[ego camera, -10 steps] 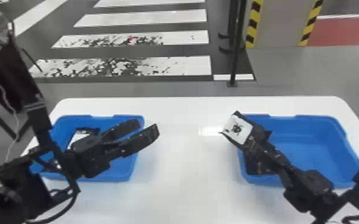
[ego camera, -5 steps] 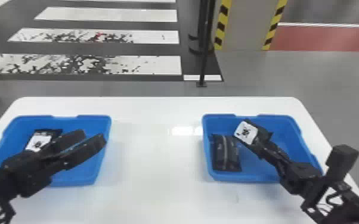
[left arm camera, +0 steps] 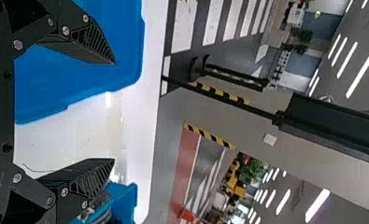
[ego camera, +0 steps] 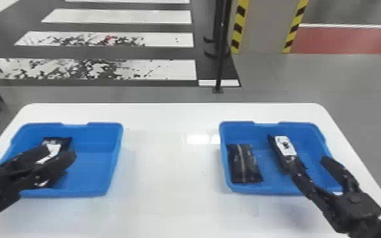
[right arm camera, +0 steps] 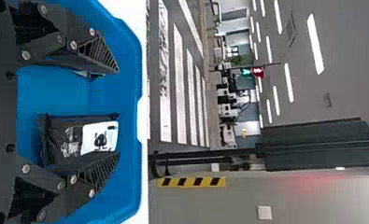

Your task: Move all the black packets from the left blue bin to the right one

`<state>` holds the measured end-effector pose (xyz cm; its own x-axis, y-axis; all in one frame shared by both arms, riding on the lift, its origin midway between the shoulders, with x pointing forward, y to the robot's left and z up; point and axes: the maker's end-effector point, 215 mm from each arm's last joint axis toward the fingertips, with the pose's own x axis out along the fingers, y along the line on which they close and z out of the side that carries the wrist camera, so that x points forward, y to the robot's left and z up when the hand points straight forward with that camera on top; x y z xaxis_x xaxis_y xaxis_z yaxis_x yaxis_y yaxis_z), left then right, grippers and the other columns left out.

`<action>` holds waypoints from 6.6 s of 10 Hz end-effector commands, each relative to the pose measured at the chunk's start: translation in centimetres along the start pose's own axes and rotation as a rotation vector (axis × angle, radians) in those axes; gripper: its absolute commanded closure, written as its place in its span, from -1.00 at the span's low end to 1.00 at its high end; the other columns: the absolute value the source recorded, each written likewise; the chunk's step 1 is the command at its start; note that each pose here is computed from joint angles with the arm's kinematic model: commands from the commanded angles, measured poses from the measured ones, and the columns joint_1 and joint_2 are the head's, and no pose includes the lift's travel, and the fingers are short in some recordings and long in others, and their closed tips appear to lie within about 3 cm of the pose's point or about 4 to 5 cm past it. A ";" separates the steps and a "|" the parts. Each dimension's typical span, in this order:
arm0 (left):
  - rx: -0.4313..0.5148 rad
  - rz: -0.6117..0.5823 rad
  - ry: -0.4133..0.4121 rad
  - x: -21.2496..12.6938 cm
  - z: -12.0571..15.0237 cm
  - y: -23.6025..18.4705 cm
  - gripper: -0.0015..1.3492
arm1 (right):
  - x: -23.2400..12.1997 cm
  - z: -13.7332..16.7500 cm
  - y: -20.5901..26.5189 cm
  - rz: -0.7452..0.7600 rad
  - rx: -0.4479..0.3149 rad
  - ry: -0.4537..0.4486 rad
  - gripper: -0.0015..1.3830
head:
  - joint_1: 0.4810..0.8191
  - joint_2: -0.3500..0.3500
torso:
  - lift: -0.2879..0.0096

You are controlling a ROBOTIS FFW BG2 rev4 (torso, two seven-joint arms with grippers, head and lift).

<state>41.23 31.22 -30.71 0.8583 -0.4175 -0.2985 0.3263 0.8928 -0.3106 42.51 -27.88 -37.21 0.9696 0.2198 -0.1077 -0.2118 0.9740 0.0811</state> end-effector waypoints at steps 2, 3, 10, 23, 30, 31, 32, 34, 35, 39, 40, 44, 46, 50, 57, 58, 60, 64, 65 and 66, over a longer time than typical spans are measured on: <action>0.034 0.227 0.079 -3.4 -0.4 7.3 -0.52 | -3.6 1.5 3.5 0.016 0.019 -0.025 -0.80 | 0.27 0.28 | -0.10; 0.034 0.316 0.126 -4.7 -0.8 9.8 -0.52 | -4.4 1.6 5.6 0.046 0.060 -0.026 -0.80 | 0.27 0.38 | -0.10; -0.099 0.529 0.389 -3.0 -5.5 17.8 -0.52 | -5.5 1.6 9.0 0.095 0.153 -0.024 -0.79 | 0.27 1.00 | -0.10; -0.122 0.470 0.551 3.6 -9.7 19.0 0.79 | -5.2 0.5 10.1 0.116 0.227 -0.007 -0.79 | 0.27 0.95 | -0.10; 0.094 0.111 0.177 4.9 1.9 3.5 0.79 | -4.0 3.0 13.3 0.213 0.255 -0.032 -0.79 | 0.27 0.77 | -0.10; 0.108 0.006 0.130 6.6 2.6 -0.3 0.79 | -3.3 3.9 14.9 0.268 0.267 -0.044 -0.79 | 0.27 0.73 | -0.10; 0.119 -0.088 0.100 8.0 2.8 -3.8 0.79 | -2.5 4.9 16.9 0.328 0.292 -0.060 -0.79 | 0.27 0.65 | -0.10; 0.122 -0.249 0.079 9.9 2.4 -10.3 0.79 | -1.1 6.3 19.9 0.415 0.325 -0.083 -0.79 | 0.27 0.48 | -0.10; 0.110 -0.316 0.069 10.4 2.3 -12.9 0.79 | -0.6 6.5 20.9 0.443 0.336 -0.085 -0.79 | 0.27 0.40 | -0.10; 0.083 -0.496 0.054 11.1 1.7 -20.4 0.79 | 0.4 6.3 23.9 0.519 0.370 -0.062 -0.79 | 0.27 0.20 | -0.10; 0.081 -0.518 0.054 11.2 1.6 -21.4 0.79 | 0.5 6.6 24.3 0.531 0.374 -0.067 -0.79 | 0.27 0.17 | -0.10; 0.063 -0.616 0.075 11.4 0.9 -25.4 0.79 | 0.8 7.5 26.5 0.586 0.411 -0.079 -0.77 | 0.27 0.09 | -0.10; 0.056 -0.646 0.089 11.5 0.3 -26.6 0.79 | 0.9 7.5 26.9 0.595 0.424 -0.079 -0.46 | 0.27 0.06 | -0.10; 0.055 -0.647 0.088 11.5 0.4 -26.6 0.79 | 1.2 8.0 25.7 0.563 0.422 -0.121 0.85 | 0.27 0.01 | -0.10; -0.051 -0.658 -0.023 9.9 2.1 -25.8 -0.87 | 1.5 6.6 24.1 0.528 0.396 -0.103 0.85 | 0.27 0.01 | -0.10; -0.082 -0.681 -0.058 9.3 3.0 -26.0 -0.80 | 1.9 5.9 22.8 0.501 0.372 -0.091 0.85 | 0.27 0.01 | -0.10; -0.089 -0.671 -0.096 8.2 4.0 -25.3 -0.79 | 4.2 3.1 17.8 0.410 0.293 -0.051 0.85 | 0.27 -0.05 | -0.10; -0.072 -0.539 -0.180 6.3 5.4 -19.3 -0.79 | 8.7 -3.2 5.1 0.196 0.158 0.084 0.85 | 0.27 -0.27 | -0.10; -0.057 -0.483 -0.195 5.7 5.7 -16.9 -0.79 | 8.6 -4.1 3.4 0.165 0.155 0.111 0.78 | 0.27 -0.29 | -0.10; -0.040 -0.427 -0.212 5.1 6.0 -14.6 -0.80 | 8.2 -4.4 2.6 0.150 0.157 0.117 0.45 | 0.27 -0.28 | -0.10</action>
<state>43.07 15.82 -22.16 0.6940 -0.7176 0.0587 0.6721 0.6164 -0.4103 49.49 -22.73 -41.93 0.9041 0.3836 -0.1882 -0.3316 0.9077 0.2572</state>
